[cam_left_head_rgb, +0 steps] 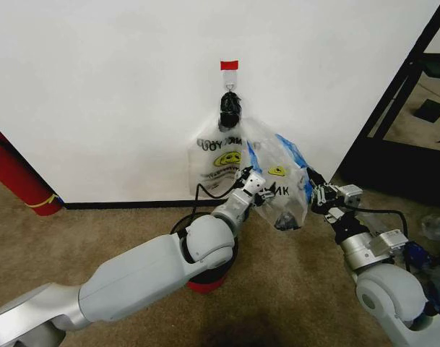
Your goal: Pick up the garbage bag from the wall and place it over the trash bin.
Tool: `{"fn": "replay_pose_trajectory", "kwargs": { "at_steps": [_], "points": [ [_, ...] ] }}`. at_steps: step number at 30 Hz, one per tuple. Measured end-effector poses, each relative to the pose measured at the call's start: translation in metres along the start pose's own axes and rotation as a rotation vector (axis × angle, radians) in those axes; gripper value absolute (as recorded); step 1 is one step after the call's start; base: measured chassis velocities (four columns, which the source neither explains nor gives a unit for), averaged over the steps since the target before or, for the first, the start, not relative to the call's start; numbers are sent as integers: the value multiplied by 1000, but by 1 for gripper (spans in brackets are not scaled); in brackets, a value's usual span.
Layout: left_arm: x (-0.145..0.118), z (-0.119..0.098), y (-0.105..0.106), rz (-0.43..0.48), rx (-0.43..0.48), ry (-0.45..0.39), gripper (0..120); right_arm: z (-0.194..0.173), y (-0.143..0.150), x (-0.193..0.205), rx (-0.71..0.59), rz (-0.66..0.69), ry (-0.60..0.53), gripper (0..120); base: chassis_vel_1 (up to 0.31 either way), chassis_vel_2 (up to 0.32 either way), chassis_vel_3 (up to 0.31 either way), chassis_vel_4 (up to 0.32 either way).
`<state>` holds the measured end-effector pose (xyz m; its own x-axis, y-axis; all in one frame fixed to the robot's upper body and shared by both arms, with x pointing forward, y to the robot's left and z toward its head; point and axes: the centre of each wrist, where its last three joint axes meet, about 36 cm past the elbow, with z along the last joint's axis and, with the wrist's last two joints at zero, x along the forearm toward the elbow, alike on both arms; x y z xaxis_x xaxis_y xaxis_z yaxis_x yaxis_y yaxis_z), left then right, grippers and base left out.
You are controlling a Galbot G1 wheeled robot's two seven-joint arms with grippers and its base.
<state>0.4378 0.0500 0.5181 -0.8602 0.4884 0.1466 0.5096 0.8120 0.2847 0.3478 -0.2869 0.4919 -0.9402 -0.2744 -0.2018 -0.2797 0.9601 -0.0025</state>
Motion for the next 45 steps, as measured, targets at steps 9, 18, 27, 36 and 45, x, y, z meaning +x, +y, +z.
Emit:
{"fn": "replay_pose_trajectory", "kwargs": {
  "at_steps": [9, 18, 27, 36, 45],
  "points": [
    [0, 1, 0, 7, 15, 18, 28, -3, -4, 1, 10, -2, 0, 0, 0, 0, 0, 0],
    [4, -6, -3, 16, 44, -21, 0, 0, -5, 2, 7, 10, 6, 0, 0, 0, 0, 0],
    [30, -13, 28, -71, 189, -119, 0, -3, -4, 4, -89, 84, -9, 0, 0, 0, 0, 0],
    [88, 0, 78, -227, 317, -160, 0, -1, 5, 12, -224, 126, 9, 0, 0, 0, 0, 0],
    [142, 34, 76, -297, 379, -83, 0, 27, 24, 22, -252, 125, 75, 0, 0, 0, 0, 0]
  ]
}}
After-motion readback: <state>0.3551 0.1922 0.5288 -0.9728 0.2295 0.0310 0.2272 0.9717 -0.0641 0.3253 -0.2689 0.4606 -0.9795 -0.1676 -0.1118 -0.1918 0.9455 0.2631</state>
